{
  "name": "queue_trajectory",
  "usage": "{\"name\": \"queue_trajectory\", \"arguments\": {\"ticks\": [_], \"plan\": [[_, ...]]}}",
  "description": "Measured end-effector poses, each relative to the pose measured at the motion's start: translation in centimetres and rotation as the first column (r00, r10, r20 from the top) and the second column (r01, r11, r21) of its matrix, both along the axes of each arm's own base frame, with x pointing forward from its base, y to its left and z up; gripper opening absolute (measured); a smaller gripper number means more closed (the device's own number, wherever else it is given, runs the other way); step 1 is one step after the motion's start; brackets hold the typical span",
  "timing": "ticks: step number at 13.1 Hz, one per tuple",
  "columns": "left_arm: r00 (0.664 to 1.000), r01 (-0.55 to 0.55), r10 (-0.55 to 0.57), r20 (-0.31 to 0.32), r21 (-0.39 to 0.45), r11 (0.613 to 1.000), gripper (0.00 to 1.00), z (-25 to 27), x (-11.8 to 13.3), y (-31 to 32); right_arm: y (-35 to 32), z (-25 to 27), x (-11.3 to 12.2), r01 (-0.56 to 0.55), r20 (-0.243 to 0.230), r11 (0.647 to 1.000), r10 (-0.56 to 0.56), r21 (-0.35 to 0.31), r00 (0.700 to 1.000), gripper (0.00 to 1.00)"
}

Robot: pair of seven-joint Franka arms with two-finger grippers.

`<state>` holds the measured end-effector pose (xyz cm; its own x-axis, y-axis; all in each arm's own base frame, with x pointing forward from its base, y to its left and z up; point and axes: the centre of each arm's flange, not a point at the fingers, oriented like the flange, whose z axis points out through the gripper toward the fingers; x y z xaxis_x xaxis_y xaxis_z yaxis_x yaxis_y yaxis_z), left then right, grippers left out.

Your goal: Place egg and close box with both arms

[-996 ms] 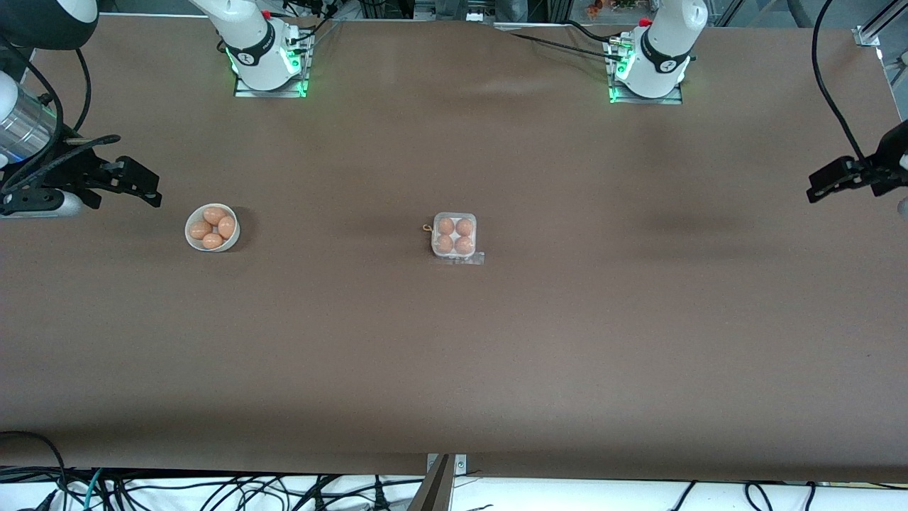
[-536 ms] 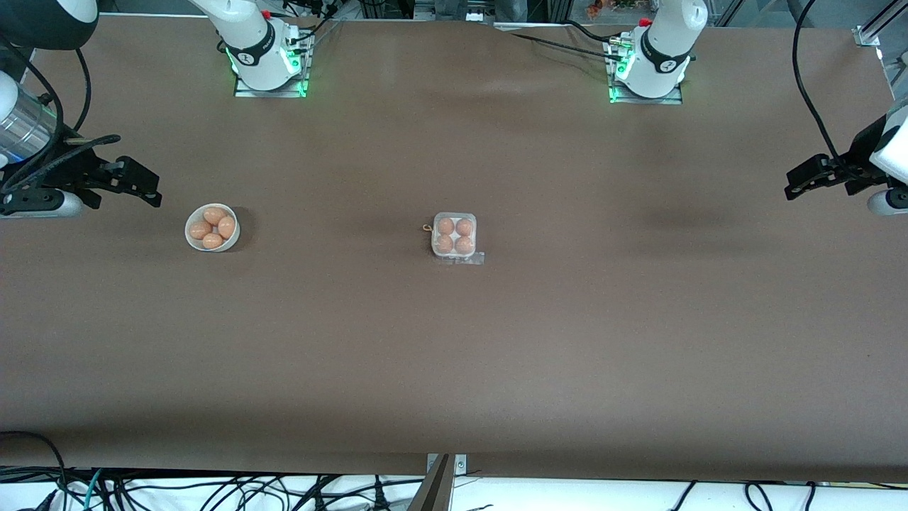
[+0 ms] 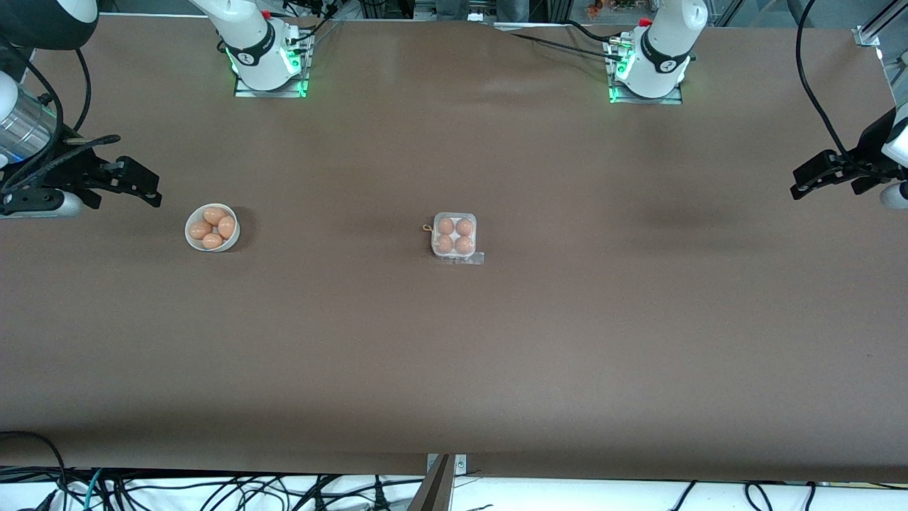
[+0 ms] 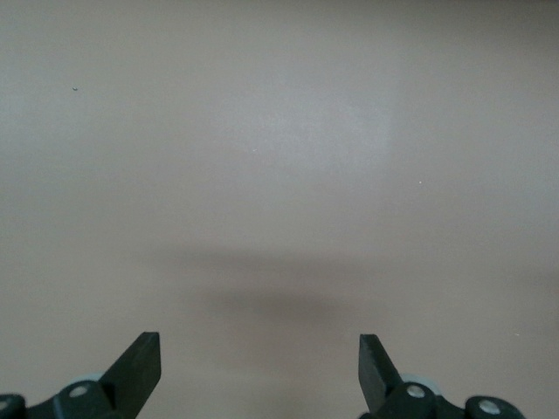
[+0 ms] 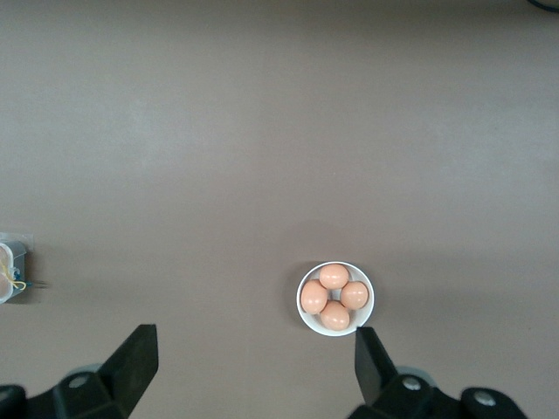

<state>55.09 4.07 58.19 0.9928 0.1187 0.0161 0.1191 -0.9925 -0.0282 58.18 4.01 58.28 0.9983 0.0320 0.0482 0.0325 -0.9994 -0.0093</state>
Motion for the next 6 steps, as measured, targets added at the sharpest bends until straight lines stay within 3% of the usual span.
{"name": "queue_trajectory", "arguments": {"ticks": [6], "plan": [[1.000, -0.011, 0.011, -0.001, -0.001, 1.000, 1.00, -0.01, -0.01, -0.05, -0.01, 0.00, 0.00, 0.000, 0.000, 1.000, 0.000, 0.000, 1.000, 1.00]]}}
